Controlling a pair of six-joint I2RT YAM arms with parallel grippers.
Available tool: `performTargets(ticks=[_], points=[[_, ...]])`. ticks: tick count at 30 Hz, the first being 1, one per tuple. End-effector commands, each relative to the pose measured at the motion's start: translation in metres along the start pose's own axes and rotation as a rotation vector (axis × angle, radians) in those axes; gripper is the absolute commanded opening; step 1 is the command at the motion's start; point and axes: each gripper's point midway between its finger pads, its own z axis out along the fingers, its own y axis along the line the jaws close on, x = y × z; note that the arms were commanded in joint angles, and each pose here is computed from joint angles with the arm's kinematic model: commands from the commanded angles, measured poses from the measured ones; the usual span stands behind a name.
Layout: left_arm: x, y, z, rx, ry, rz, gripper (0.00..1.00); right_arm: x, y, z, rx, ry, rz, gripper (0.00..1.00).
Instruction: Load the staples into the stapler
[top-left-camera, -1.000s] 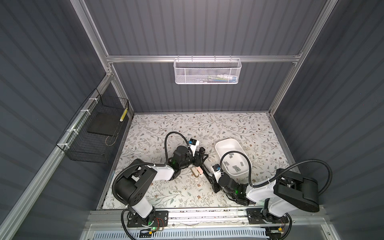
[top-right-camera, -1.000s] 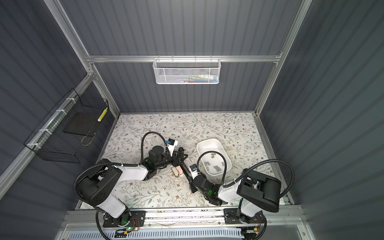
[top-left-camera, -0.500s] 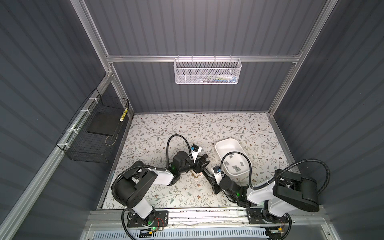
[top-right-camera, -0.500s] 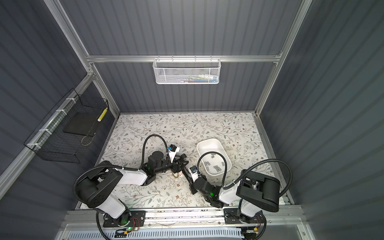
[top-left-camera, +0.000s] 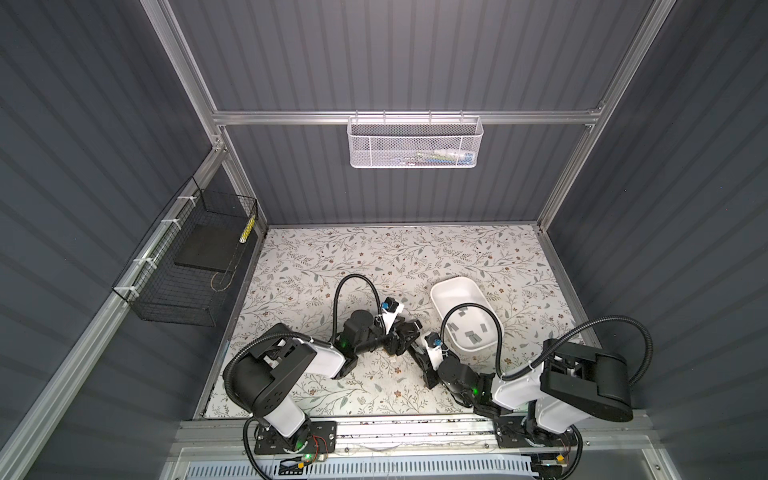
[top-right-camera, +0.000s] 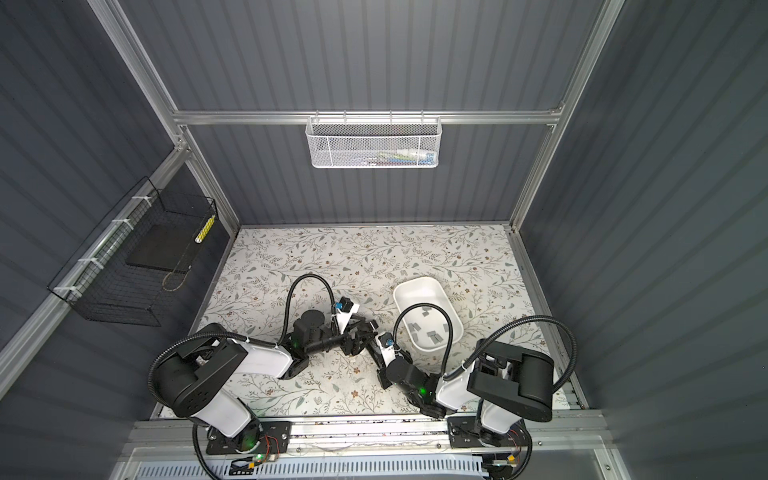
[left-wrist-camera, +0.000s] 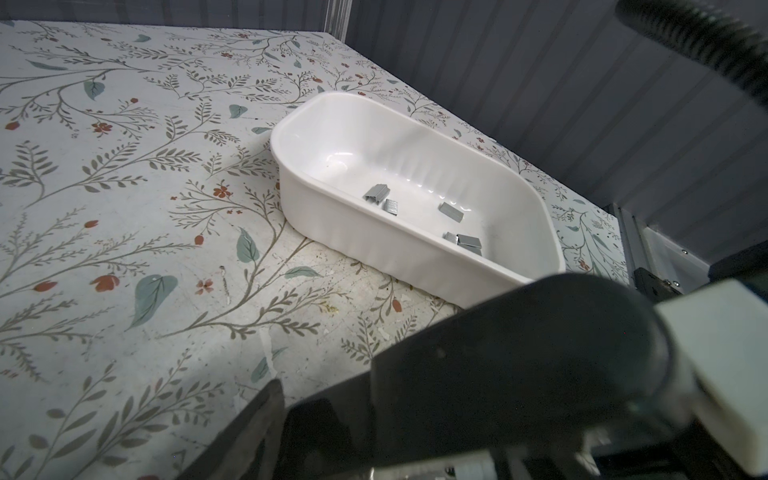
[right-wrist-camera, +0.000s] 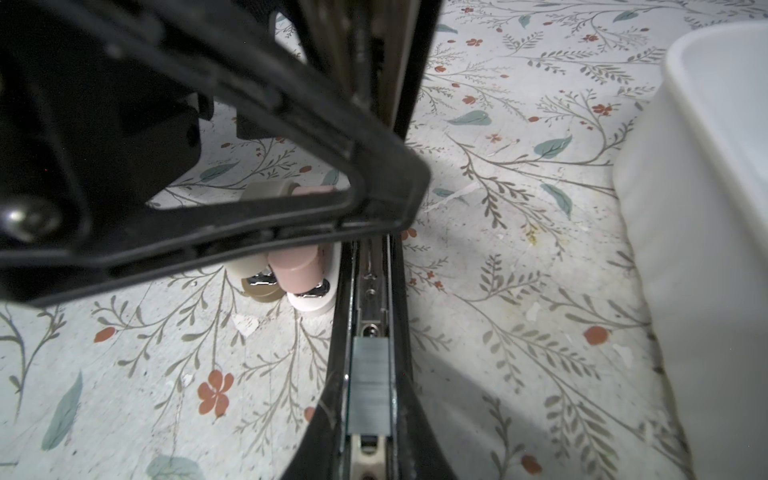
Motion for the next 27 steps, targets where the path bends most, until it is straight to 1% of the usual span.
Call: performTargets(ticks=[1, 8, 14, 17, 23, 27], points=[[0.001, -0.002, 0.0, 0.008, -0.018, 0.031, 0.78, -0.009, 0.005, 0.0, -0.003, -0.044, -0.002, 0.01], [0.013, -0.005, 0.005, 0.018, 0.007, 0.051, 0.8, -0.008, 0.006, -0.001, 0.005, -0.049, -0.013, 0.01], [0.024, -0.008, 0.003, 0.019, 0.008, 0.087, 0.88, -0.006, 0.006, 0.002, 0.014, -0.045, -0.013, 0.01], [0.029, -0.009, 0.001, 0.019, 0.008, 0.092, 0.89, -0.005, 0.007, 0.003, 0.01, -0.043, -0.009, 0.01], [0.027, -0.014, -0.007, 0.033, -0.034, 0.111, 0.94, -0.004, 0.006, 0.003, 0.012, -0.042, -0.007, 0.01], [0.023, -0.018, -0.012, 0.044, -0.051, 0.121, 0.96, -0.003, 0.006, 0.003, 0.014, -0.042, -0.006, 0.02]])
